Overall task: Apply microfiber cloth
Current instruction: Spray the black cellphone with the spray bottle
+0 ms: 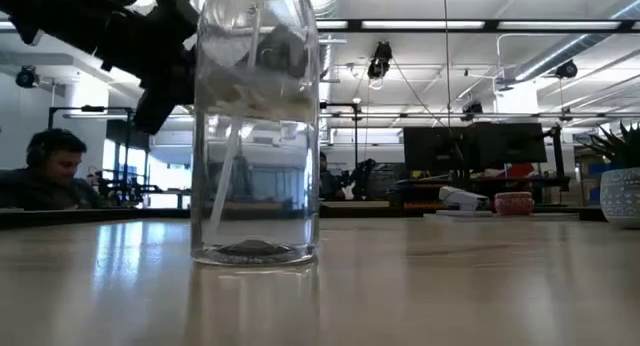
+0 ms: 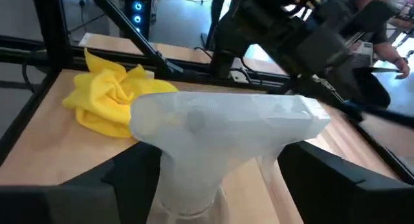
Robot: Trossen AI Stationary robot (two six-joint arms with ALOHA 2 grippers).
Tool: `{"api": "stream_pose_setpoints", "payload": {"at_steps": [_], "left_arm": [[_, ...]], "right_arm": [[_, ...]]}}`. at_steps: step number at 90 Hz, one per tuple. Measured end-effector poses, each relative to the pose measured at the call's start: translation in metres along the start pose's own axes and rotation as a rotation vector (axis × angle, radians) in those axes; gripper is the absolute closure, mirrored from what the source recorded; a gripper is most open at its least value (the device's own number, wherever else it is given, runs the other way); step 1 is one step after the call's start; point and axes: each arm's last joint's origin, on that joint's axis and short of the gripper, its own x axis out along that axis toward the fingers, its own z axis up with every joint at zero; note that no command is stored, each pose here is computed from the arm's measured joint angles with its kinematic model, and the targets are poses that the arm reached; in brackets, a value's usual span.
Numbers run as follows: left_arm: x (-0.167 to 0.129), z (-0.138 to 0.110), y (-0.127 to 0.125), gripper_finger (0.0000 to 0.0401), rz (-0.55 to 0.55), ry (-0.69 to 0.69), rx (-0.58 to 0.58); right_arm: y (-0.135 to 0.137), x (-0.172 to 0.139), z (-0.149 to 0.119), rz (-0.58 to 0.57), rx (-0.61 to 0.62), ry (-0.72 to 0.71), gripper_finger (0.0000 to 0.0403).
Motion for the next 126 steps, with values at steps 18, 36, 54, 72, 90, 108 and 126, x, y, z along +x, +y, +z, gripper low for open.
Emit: {"api": "stream_pose_setpoints", "payload": {"at_steps": [18,36,54,72,90,108,126], "left_arm": [[-0.003,0.003,-0.015,0.0389,-0.076,-0.022,-0.13],[-0.004,0.003,-0.022,0.0389,-0.1,-0.017,-0.185],[-0.002,0.003,-0.025,0.0389,-0.104,-0.006,-0.208],[-0.002,0.003,-0.025,0.0389,-0.105,-0.001,-0.281],[-0.002,0.003,-0.026,0.0389,-0.121,-0.004,-0.347],[-0.002,0.003,-0.027,0.0389,-0.139,-0.003,-0.368],[0.0,0.002,-0.031,0.0389,-0.153,0.007,-0.39]], "right_arm": [[0.005,-0.015,0.0,-0.031,-0.065,0.036,0.0138],[0.003,-0.036,-0.002,-0.116,-0.074,0.107,0.0123],[-0.011,-0.055,-0.005,-0.143,-0.021,0.209,0.0129],[-0.028,-0.076,-0.004,-0.161,0.002,0.284,0.0139],[-0.042,-0.093,-0.001,-0.177,0.019,0.32,0.013],[-0.049,-0.101,0.002,-0.195,0.051,0.322,0.0112],[-0.052,-0.106,0.006,-0.181,0.039,0.317,0.0092]]}}
